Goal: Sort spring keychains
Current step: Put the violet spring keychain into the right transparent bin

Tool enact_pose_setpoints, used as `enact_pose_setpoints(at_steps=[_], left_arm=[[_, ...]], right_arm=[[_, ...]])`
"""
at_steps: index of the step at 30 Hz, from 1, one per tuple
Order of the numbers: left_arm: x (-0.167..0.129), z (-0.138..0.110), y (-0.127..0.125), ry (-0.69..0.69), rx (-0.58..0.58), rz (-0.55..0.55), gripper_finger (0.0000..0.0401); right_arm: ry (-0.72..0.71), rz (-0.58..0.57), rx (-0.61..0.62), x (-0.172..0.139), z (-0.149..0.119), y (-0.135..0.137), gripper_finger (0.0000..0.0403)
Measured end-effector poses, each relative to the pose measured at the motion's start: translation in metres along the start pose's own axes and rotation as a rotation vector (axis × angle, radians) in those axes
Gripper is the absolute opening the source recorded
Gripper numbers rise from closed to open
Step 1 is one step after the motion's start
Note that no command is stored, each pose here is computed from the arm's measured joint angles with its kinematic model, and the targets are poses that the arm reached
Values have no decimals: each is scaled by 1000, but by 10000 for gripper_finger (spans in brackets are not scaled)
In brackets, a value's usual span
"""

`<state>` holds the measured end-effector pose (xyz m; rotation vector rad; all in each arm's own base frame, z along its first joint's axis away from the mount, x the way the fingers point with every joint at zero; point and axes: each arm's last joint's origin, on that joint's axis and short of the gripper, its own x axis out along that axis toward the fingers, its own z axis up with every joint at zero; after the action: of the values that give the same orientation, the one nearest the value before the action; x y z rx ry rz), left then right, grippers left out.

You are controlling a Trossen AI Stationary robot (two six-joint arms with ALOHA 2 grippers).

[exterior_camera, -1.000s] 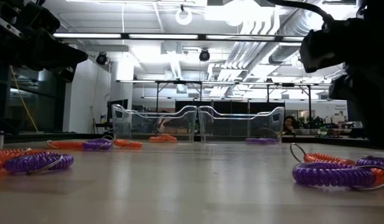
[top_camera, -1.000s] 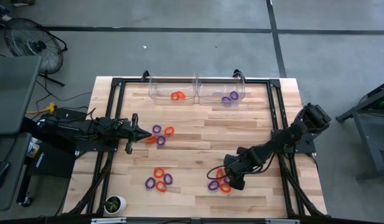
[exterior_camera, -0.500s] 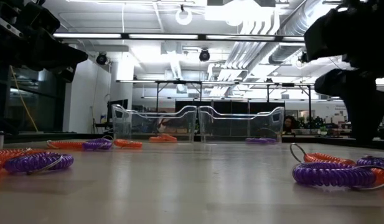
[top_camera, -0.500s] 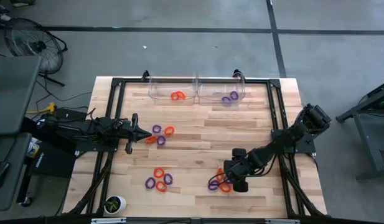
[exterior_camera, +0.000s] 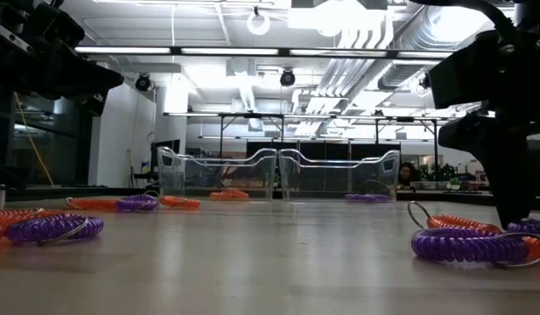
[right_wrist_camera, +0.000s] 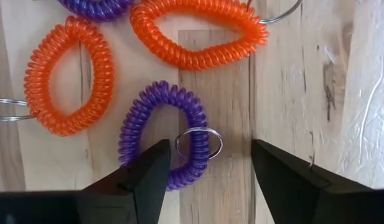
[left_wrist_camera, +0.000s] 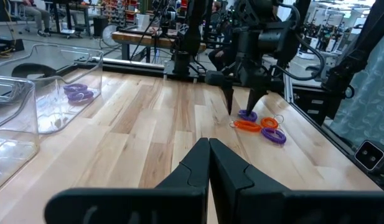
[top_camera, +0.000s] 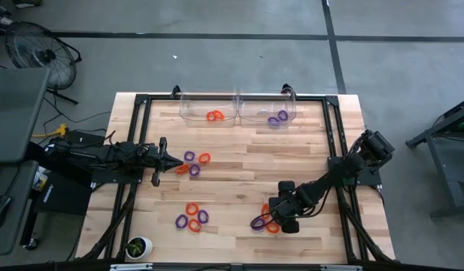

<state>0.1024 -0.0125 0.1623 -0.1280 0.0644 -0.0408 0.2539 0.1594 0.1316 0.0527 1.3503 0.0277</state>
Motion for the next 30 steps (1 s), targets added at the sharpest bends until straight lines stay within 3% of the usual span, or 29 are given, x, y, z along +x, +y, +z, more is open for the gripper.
enact_pose_setpoints(at_steps=[8,26,30], left_arm=[[0,0,0,0,0,0,0],[0,0,0,0,0,0,0],[0,0,0,0,0,0,0]], right_arm=[[18,-17,19,7,-1,0,188],[13,-19,84,9,1,-3,15],[16,-13,94,8,1,-3,15]])
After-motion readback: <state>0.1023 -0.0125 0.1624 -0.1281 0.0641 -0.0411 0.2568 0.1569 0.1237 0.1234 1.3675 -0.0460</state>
